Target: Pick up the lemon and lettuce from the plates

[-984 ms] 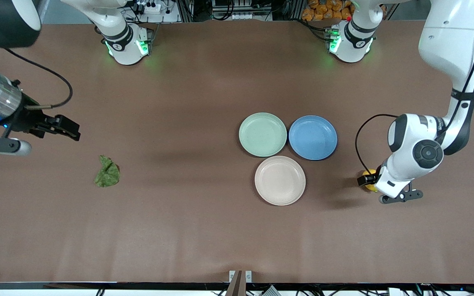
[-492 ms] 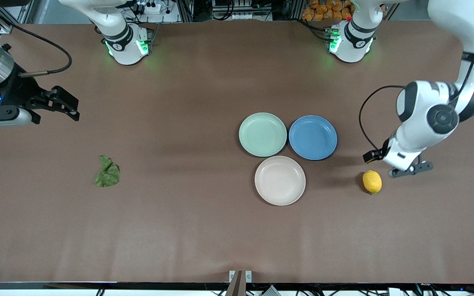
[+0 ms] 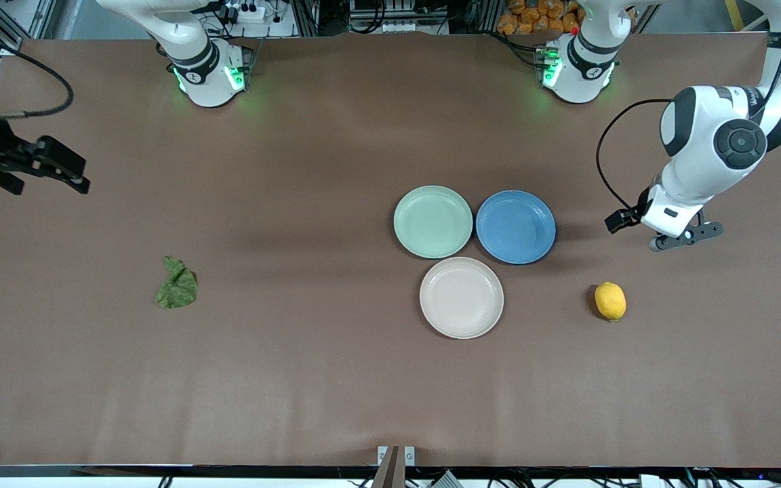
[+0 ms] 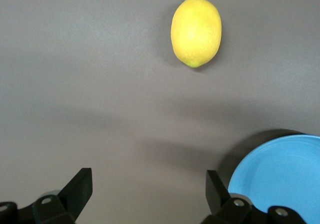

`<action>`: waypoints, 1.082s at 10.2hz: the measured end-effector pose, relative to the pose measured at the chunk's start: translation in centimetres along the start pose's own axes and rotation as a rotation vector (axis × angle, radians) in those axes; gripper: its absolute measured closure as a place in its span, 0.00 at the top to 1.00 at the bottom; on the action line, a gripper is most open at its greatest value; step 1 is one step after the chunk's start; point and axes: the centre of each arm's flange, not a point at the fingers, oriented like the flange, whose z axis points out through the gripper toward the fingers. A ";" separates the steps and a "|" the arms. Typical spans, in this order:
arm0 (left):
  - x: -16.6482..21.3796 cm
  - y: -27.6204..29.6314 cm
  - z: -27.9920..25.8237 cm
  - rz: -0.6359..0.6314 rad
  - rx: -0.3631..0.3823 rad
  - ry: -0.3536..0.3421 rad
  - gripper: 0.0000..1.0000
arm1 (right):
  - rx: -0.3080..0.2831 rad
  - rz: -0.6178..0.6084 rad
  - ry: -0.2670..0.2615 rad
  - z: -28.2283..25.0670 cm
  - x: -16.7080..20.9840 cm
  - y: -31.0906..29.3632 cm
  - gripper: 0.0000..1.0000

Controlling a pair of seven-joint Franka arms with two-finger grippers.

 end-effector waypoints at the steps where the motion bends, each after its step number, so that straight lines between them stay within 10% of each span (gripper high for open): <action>1: 0.8 0.2 -1.7 0.000 -0.011 0.019 1.00 | -0.003 -0.024 0.012 -1.3 -0.9 1.4 1.00; 11: 0.6 1.2 -31.7 0.179 -0.102 0.099 1.00 | 0.001 0.017 -0.068 2.2 -3.8 5.6 1.00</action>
